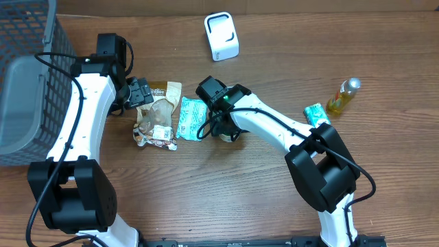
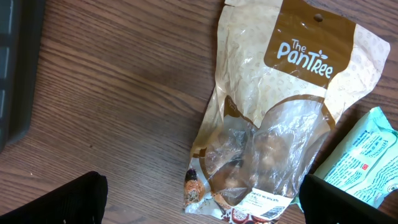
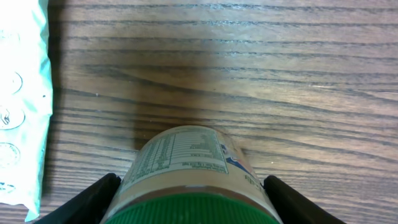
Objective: Scan the item barcode
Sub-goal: 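Raise the green-lid jar and present it to the white scanner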
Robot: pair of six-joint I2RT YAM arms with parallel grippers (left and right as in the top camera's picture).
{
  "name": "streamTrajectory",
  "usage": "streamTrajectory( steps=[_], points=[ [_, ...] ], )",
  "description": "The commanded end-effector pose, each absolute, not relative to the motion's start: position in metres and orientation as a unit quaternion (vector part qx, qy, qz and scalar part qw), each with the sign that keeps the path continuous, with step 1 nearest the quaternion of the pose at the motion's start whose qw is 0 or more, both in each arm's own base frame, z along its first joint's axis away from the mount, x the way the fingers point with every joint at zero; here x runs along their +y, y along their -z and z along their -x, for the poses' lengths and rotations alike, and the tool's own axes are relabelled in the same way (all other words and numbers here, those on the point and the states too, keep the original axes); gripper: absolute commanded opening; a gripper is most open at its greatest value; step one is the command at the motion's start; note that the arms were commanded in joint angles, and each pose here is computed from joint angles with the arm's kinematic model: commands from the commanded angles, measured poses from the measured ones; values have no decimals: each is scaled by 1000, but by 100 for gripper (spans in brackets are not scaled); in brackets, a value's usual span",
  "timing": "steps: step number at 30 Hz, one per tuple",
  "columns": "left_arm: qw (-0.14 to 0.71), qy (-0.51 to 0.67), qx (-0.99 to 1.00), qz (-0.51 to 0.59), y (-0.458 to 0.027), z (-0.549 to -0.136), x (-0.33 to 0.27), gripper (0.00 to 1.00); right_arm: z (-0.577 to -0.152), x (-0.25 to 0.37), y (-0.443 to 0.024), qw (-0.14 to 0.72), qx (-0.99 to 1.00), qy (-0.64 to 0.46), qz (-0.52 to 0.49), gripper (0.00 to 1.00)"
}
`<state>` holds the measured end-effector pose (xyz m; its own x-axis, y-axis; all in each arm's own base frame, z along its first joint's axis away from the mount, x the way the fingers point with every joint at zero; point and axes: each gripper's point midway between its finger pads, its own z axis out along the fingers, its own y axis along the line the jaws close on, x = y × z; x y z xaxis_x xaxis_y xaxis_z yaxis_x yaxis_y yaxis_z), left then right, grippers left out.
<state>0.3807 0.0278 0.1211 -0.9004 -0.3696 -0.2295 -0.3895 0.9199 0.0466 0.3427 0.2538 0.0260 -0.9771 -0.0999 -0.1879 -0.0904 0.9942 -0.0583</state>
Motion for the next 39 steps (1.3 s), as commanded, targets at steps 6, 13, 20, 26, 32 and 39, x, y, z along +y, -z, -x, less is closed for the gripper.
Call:
streamTrajectory(
  steps=[6, 13, 20, 26, 32, 39],
  points=[
    [102, -51, 973, 200, -116, -379, 31, 100, -344, 251, -25, 97, 994, 29, 46, 64],
    [102, -51, 973, 200, -116, -379, 31, 99, -347, 251, -48, 117, 992, 14, 42, 58],
    [102, -51, 973, 200, -116, -379, 31, 100, -342, 246, -121, 170, 985, -27, 35, 58],
    [102, -51, 973, 200, -116, -379, 31, 100, -335, 241, -140, 178, 983, -35, 34, 58],
    [102, -51, 973, 200, -116, -379, 31, 100, -336, 242, -140, 179, 983, -36, 34, 58],
    [102, -51, 973, 200, -116, -379, 31, 99, -332, 238, -139, 170, 984, -29, 35, 55]
  ],
)
